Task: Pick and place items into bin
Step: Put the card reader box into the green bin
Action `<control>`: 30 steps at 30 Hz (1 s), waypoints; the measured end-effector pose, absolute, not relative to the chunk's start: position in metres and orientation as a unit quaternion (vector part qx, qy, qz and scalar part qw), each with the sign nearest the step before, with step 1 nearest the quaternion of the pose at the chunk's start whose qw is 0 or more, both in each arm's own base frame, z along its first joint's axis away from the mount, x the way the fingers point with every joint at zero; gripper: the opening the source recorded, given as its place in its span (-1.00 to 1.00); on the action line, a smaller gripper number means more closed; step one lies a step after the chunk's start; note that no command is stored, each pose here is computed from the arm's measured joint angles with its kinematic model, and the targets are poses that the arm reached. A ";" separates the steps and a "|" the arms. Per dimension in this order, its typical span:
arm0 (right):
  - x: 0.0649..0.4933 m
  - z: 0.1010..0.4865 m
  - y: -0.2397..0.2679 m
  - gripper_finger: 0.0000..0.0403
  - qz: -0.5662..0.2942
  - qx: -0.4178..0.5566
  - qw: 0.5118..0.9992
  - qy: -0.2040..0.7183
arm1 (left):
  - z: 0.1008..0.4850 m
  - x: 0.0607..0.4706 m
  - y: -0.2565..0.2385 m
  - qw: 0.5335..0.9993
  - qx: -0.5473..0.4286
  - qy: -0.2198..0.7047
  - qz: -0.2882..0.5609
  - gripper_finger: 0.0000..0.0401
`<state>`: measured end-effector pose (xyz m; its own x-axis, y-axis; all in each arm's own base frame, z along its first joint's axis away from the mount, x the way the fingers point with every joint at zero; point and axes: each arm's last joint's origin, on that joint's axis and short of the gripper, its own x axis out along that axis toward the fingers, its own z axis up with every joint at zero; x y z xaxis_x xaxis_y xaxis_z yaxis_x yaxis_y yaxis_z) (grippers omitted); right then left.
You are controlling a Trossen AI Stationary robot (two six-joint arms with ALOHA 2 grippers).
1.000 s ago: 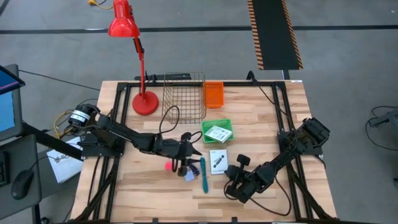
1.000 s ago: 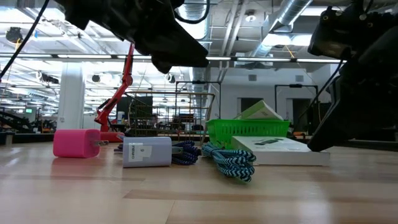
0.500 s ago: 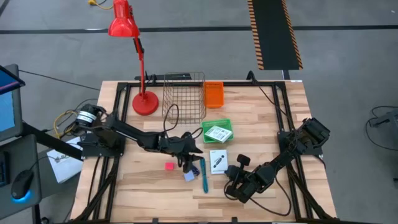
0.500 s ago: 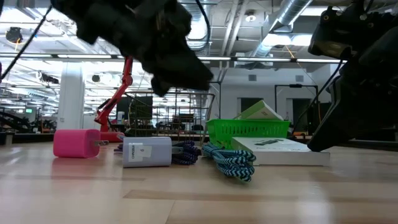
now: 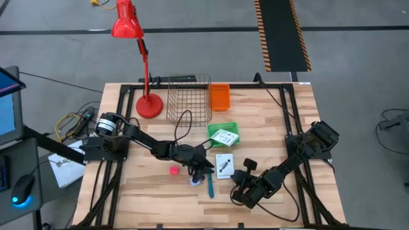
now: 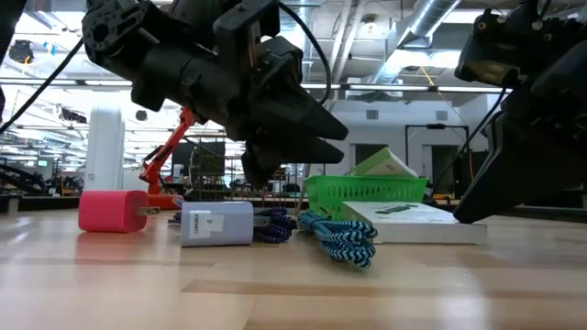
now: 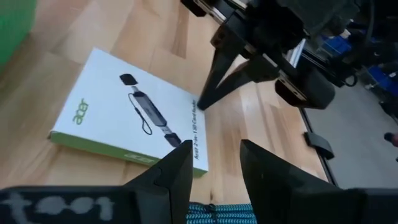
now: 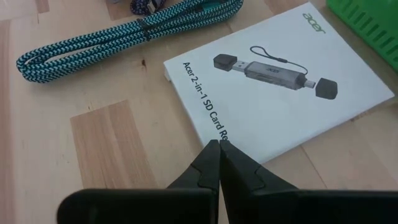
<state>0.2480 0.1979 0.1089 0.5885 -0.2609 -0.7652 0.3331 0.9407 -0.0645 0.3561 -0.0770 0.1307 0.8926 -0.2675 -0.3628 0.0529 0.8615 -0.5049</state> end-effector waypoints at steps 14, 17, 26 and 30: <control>0.249 0.102 0.202 -1.00 -0.167 0.047 0.894 0.414 | 0.130 0.356 -0.075 0.944 -0.249 0.212 -0.052 -0.40; 0.252 0.096 0.206 -1.00 -0.168 0.062 0.898 0.402 | 0.130 0.356 -0.074 0.944 -0.251 0.211 -0.048 -0.40; 0.252 0.095 0.206 -1.00 -0.172 0.060 0.898 0.401 | 0.128 0.356 -0.071 0.939 -0.264 0.219 -0.028 -0.40; 0.252 0.095 0.206 -1.00 -0.172 0.059 0.897 0.402 | 0.124 0.355 -0.070 0.931 -0.278 0.237 -0.015 -0.40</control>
